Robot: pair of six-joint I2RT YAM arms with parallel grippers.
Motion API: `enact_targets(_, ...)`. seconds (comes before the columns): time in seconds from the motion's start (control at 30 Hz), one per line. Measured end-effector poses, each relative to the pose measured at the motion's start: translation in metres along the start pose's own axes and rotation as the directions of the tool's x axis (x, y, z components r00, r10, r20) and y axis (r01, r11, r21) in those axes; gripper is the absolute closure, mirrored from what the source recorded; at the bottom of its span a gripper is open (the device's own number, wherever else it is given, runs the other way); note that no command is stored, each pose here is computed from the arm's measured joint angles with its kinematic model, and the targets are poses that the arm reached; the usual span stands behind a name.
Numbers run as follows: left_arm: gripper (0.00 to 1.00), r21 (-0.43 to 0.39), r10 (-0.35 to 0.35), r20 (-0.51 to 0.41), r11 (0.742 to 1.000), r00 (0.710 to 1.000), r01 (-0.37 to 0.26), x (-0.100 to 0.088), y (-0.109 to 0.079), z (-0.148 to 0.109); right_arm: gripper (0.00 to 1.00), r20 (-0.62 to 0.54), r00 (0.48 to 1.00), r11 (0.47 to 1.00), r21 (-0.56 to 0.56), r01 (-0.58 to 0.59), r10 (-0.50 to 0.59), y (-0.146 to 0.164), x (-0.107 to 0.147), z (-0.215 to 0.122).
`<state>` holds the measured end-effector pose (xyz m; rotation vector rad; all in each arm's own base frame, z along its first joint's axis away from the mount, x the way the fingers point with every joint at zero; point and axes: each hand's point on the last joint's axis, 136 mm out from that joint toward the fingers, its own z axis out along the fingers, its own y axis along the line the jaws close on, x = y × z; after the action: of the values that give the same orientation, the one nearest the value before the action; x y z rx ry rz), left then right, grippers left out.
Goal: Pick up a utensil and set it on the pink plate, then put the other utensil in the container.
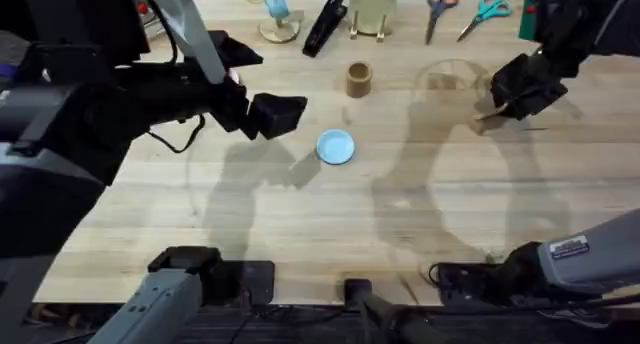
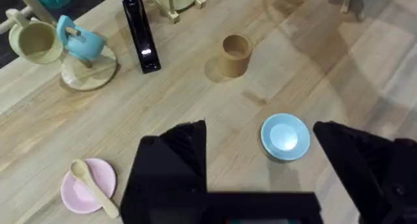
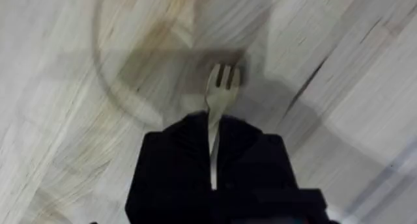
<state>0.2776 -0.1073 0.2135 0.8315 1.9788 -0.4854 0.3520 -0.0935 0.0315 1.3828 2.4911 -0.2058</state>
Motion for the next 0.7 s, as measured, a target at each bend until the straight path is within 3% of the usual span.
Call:
enact_targets(0.4,0.007,0.000,0.000,0.000,1.000,1.000,0.000,0.000,0.000,0.000,0.971,-0.038,0.999,0.999,0.015,0.029,-0.029,0.000,0.000,-0.006)
enact_targets(0.7,0.007,0.000,0.000,0.000,1.000,1.000,0.000,0.000,0.000,0.000,0.971,-0.190,0.970,0.988,-0.003,0.154,-0.152,-0.005,0.027,-0.021)
